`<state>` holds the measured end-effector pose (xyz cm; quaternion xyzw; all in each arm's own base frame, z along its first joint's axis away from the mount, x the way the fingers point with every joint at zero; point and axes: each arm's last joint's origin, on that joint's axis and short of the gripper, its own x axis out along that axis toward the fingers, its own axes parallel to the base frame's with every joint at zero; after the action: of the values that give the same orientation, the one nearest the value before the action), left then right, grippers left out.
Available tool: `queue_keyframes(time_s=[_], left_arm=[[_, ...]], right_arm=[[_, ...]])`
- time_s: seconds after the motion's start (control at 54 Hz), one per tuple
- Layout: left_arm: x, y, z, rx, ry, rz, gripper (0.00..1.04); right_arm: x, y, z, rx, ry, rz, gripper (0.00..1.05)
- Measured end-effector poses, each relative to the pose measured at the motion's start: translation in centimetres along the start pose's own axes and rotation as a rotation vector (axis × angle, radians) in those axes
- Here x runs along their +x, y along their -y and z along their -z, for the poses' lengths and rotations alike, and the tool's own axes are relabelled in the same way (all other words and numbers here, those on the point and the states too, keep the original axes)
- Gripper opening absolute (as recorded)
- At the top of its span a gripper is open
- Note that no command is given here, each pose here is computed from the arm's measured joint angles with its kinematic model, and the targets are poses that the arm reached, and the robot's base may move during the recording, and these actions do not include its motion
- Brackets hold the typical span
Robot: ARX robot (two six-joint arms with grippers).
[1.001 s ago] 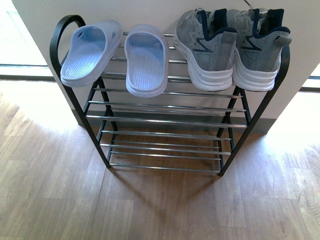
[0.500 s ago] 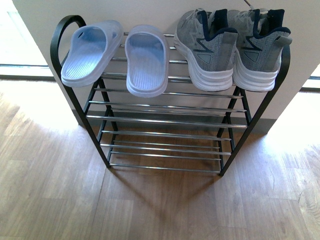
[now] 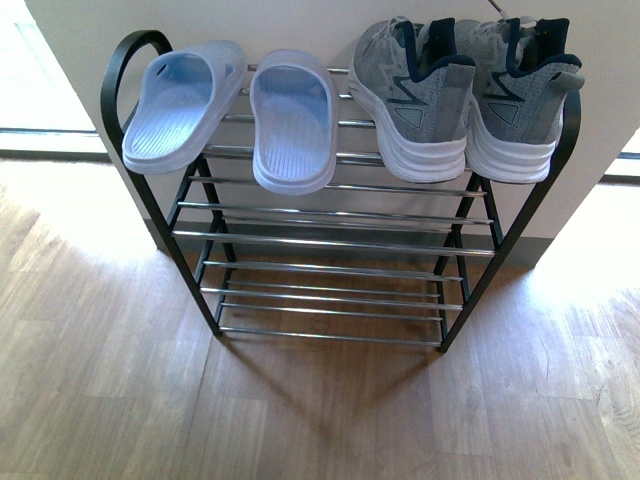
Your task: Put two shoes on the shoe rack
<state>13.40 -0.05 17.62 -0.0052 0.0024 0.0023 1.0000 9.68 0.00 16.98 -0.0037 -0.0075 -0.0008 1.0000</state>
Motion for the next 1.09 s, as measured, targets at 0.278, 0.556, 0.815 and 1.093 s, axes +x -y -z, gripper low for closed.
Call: queue_keyframes(time_s=[0.278, 0.556, 0.815, 1.093], left_arm=[[-1.2, 0.0, 0.5, 0.001, 0.02, 0.009, 0.01], [-1.8, 0.0, 0.5, 0.001, 0.02, 0.009, 0.01], [-2.3, 0.0, 0.5, 0.001, 0.021, 0.009, 0.01], [-3.6, 0.0, 0.9, 0.002, 0.006, 0.009, 0.01]], right_arm=[[0.0, 0.0, 0.0, 0.0, 0.0, 0.0, 0.96], [0.0, 0.0, 0.0, 0.0, 0.0, 0.0, 0.96], [0.0, 0.0, 0.0, 0.0, 0.0, 0.0, 0.96], [0.0, 0.0, 0.0, 0.0, 0.0, 0.0, 0.96]])
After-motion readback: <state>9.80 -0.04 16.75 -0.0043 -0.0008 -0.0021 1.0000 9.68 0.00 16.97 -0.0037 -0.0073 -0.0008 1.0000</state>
